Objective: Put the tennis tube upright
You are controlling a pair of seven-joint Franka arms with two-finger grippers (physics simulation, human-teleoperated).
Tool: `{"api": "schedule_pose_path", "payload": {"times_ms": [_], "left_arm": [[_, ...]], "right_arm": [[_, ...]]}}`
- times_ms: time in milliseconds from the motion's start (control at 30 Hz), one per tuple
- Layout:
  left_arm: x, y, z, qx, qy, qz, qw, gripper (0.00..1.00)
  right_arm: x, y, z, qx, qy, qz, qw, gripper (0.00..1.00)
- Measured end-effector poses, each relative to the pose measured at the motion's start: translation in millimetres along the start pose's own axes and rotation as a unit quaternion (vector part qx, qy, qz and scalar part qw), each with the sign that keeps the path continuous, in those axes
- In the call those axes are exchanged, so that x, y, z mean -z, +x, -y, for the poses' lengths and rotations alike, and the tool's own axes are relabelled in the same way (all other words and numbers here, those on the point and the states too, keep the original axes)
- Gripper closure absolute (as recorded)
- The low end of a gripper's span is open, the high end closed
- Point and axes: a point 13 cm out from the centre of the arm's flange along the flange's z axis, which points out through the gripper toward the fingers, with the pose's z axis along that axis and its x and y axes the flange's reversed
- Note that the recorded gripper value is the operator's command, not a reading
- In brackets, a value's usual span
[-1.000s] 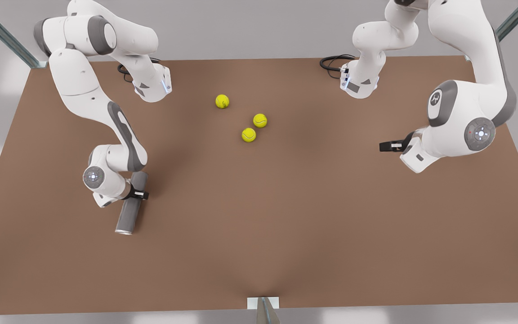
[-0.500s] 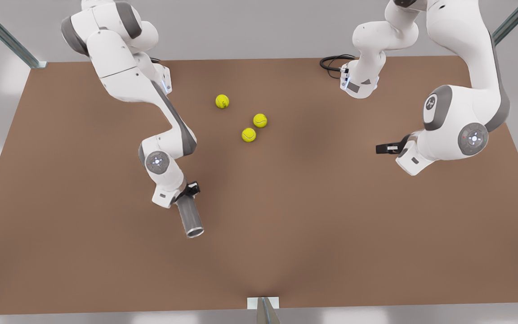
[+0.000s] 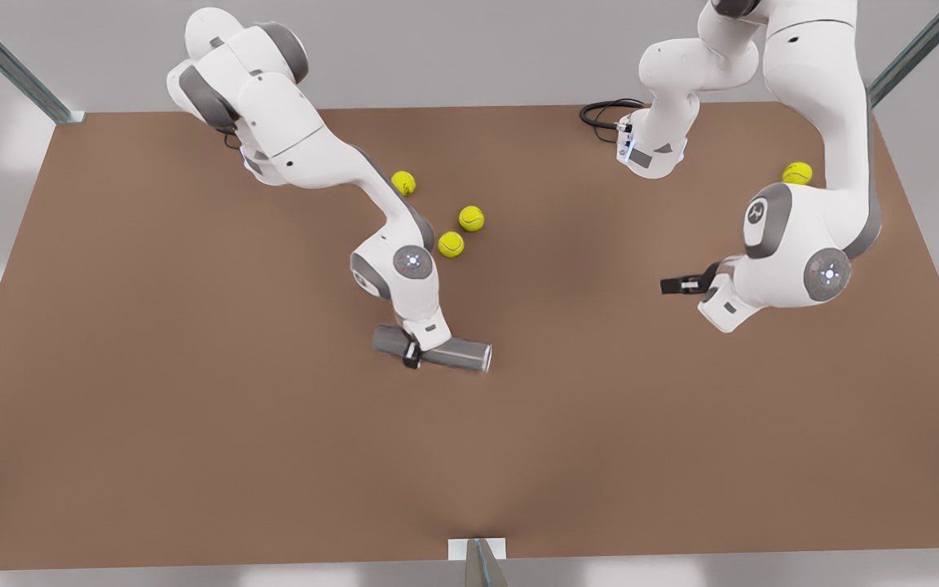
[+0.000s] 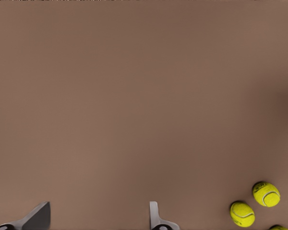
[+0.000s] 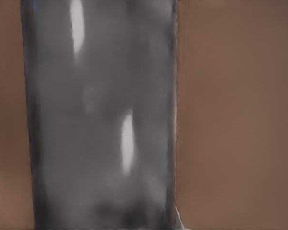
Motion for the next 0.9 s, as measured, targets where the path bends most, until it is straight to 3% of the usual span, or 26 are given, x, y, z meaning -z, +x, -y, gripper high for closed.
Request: {"api": "schedule_pose_path", "payload": {"times_ms": [267,633,667,700,733,900], "left_arm": [[-3,-11,7,-0.009,-0.006,0.028,1.000,0.00],[-6,-16,9,-0.029,-0.041,0.044,0.998,0.00],[-6,-16,9,-0.029,-0.042,0.044,0.998,0.00],[-6,-16,9,-0.029,-0.042,0.044,0.998,0.00],[-7,-16,9,-0.028,-0.042,0.044,0.998,0.00],[-10,-15,11,-0.029,-0.040,0.041,0.998,0.00]], "right_arm": [[-18,-27,-43,0.156,-0.008,0.003,0.988,0.33],[-44,-30,-49,0.250,-0.016,0.005,0.968,0.33],[-45,-30,-49,0.256,-0.017,0.005,0.967,0.32],[-46,-30,-48,0.261,-0.016,0.005,0.965,0.10],[-46,-29,-48,0.265,-0.016,0.006,0.964,0.00],[-42,-32,-42,0.281,-0.011,0.010,0.960,0.00]]}}
